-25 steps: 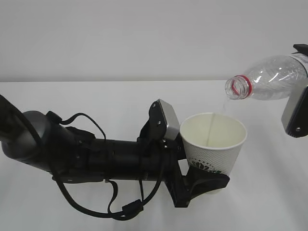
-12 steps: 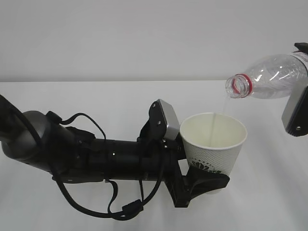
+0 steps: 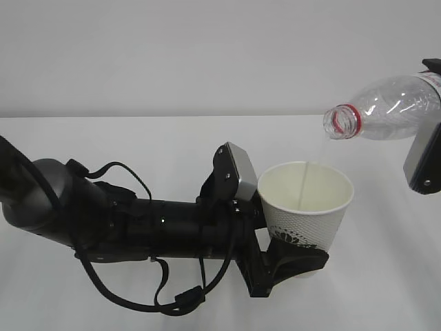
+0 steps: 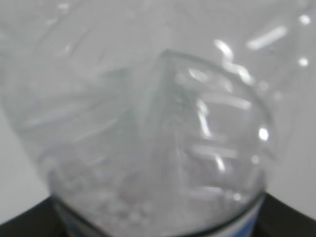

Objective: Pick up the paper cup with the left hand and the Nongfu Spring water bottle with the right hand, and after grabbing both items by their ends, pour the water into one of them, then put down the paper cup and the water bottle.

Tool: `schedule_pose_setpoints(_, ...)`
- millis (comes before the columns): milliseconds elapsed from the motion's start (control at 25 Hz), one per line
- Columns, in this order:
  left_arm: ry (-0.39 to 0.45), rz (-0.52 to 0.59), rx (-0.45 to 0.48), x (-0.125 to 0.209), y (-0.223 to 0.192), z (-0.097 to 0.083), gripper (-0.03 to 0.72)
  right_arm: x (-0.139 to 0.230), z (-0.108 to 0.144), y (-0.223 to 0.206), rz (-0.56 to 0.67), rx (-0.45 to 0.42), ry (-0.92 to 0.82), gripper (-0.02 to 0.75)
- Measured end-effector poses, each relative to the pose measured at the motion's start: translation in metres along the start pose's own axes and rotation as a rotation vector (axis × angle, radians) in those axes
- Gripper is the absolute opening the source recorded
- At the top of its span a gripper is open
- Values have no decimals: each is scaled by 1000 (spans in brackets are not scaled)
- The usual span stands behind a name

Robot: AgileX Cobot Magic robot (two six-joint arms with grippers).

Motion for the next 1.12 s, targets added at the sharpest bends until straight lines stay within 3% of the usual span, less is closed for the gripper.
schedule_pose_setpoints(1120,0,1,-1,0,0,0,543,0,0,0,0,3,9,440)
Point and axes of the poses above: a point on each arm's last joint axis where the gripper is mounted, y pointing back along that axis away from the gripper, z along the wrist's bending axis when the last joint is at zero, x = y × z, the point moved 4 cm from there along -y, pointing out along that axis toward the gripper, and after that the axes turned 10 degrees about y, right-handed, at the moved point
